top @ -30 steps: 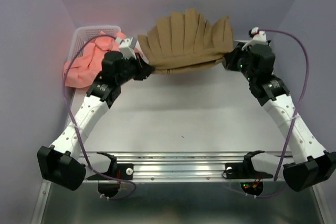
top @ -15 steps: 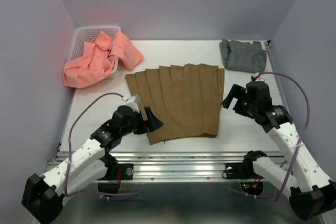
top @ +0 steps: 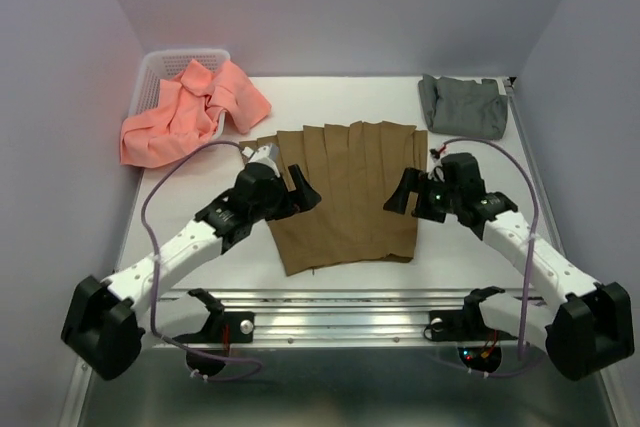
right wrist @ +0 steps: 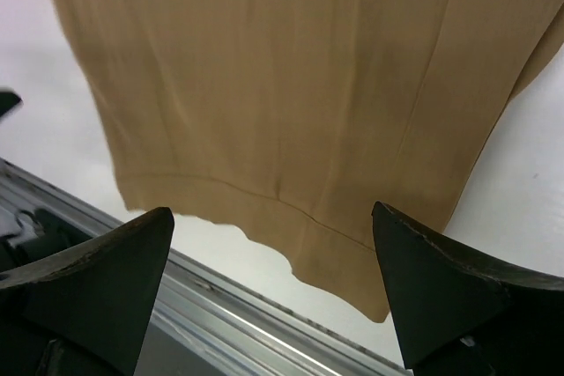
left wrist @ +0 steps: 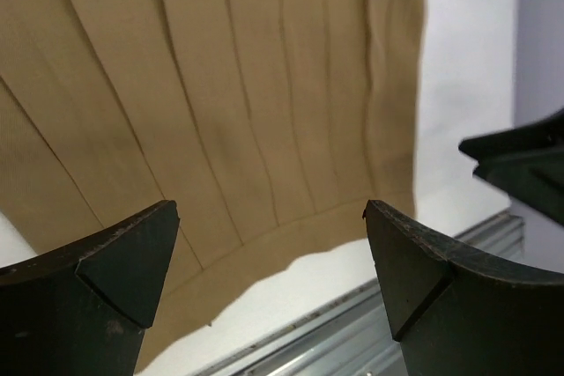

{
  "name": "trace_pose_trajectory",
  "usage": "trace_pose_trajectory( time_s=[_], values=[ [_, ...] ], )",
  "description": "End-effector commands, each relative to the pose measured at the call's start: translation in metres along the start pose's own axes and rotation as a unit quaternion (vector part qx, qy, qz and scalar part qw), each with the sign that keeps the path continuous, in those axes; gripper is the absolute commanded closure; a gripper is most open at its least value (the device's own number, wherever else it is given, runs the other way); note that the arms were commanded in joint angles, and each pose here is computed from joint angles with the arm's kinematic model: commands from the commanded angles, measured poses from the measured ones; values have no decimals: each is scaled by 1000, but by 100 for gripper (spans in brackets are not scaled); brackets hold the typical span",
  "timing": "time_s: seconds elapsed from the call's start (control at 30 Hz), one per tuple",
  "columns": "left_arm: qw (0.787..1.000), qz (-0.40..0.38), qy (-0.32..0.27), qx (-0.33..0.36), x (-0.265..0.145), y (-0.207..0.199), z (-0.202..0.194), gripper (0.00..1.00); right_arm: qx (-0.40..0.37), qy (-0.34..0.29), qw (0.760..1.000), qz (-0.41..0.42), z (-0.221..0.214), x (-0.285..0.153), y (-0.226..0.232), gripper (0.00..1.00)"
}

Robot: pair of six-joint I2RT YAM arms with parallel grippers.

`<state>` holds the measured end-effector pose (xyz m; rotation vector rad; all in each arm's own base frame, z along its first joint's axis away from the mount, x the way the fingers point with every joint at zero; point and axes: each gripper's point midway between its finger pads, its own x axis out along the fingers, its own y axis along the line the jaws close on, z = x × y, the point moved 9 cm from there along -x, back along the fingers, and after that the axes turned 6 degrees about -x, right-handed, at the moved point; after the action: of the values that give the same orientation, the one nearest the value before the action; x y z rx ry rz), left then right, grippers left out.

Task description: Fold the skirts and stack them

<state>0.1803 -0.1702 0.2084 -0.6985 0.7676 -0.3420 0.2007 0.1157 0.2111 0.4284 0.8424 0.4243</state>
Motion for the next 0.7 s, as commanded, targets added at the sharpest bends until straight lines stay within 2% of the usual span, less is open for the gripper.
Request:
trace_pose_trajectory(
  time_s=[0.0, 0.17, 0.33, 0.67],
  values=[
    [999, 45, 19, 18, 36, 9, -3, 1, -21, 46, 998, 36, -25, 24, 0, 0],
    [995, 81, 60, 9, 65, 32, -23, 1, -19, 121, 992, -31, -69, 51, -16, 0],
    [992, 99, 73, 2, 67, 47, -34, 1, 9, 166, 982, -89, -95, 54, -34, 0],
    [988, 132, 78, 8, 60, 64, -43, 1, 7, 186, 976, -117, -95, 26, -29, 0]
  ],
)
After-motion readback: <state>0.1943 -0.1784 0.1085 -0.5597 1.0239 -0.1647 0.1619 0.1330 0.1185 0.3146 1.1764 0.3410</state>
